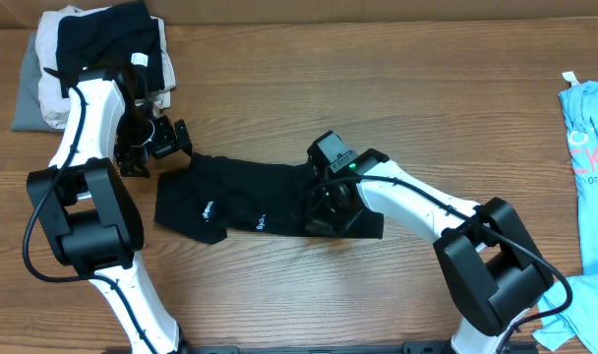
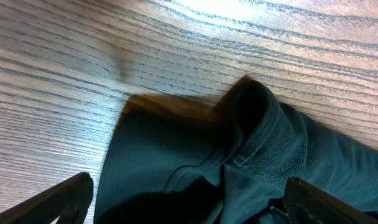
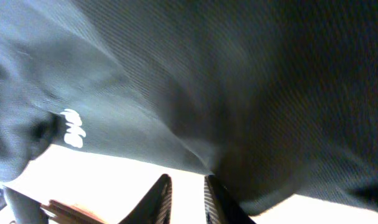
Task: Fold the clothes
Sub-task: 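Release the right gripper and move it back to the right side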
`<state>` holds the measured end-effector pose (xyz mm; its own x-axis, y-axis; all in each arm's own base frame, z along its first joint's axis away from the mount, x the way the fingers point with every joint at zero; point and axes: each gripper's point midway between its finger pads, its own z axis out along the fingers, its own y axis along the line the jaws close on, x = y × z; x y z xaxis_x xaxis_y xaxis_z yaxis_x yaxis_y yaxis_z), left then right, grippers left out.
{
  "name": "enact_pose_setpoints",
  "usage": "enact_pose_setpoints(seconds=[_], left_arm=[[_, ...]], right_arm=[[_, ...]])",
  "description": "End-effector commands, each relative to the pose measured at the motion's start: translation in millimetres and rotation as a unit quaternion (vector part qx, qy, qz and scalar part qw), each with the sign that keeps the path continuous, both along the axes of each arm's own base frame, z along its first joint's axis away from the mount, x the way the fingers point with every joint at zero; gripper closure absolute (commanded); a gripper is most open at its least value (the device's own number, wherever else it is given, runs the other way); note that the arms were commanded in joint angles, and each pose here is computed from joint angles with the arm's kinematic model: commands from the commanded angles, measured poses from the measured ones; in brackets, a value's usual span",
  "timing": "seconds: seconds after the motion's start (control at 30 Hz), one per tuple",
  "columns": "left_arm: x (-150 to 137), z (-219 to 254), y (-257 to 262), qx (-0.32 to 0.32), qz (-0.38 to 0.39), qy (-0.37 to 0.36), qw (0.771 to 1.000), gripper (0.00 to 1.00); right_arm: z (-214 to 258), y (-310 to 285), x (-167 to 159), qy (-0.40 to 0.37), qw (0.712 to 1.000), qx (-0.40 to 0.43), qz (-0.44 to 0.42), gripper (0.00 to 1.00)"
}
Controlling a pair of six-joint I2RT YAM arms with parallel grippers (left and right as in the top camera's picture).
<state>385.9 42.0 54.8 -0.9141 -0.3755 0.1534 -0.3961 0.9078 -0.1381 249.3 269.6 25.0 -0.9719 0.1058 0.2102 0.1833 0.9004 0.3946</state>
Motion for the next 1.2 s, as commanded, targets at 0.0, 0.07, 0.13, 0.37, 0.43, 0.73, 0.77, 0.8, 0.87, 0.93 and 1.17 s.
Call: enact_pose_setpoints(seconds=[0.0,0.07,0.13,0.37,0.43,0.73,0.77,0.8,0.87,0.93,1.17], left_arm=[[5.8,1.8,-4.7,-0.007,-0.003,-0.007,1.000,0.00],[5.3,2.0,-5.5,-0.009,-0.004,-0.006,1.000,0.00],[5.9,3.1,-10.3,-0.024,-0.013,-0.010,1.000,0.00],[5.2,8.5,-29.1,-0.086,-0.055,-0.026,0.994,0.00],[3.8,8.0,-23.8,-0.087,-0.059,-0.027,0.994,0.00],[-23.9,4.7,36.6,-0.053,0.008,0.017,0.998,0.00],[-27.8,4.3,40.2,-0.055,0.016,0.023,0.998,0.00],[-31.8,2.7,43.2,-0.057,0.022,0.029,0.998,0.00],[-38.5,-2.7,44.4,-0.063,0.029,0.038,0.997,0.00],[-43.4,-11.5,40.4,-0.073,0.031,0.043,0.996,0.00],[-58.7,-48.3,3.7,-0.155,0.045,0.043,0.986,0.00]], right_arm=[[7.3,-9.1,-5.0,0.008,1.000,-0.014,-0.008,0.85],[19.1,-24.4,0.1,-0.007,0.999,-0.039,-0.020,0.88],[40.6,-46.5,12.8,-0.042,0.996,-0.071,-0.041,0.83],[119.5,-137.2,62.5,-0.164,0.972,-0.108,-0.126,0.00],[132.2,-173.9,69.9,-0.174,0.964,-0.114,-0.164,0.00],[131.7,-259.7,48.7,-0.123,0.962,-0.130,-0.207,0.00],[131.4,-262.6,47.3,-0.119,0.961,-0.131,-0.211,0.00],[131.3,-263.8,47.0,-0.119,0.961,-0.132,-0.213,0.00],[131.7,-264.0,49.0,-0.123,0.960,-0.131,-0.214,0.00],[132.5,-264.3,52.6,-0.130,0.959,-0.130,-0.215,0.00],[132.9,-264.6,55.0,-0.135,0.959,-0.130,-0.215,0.00]])
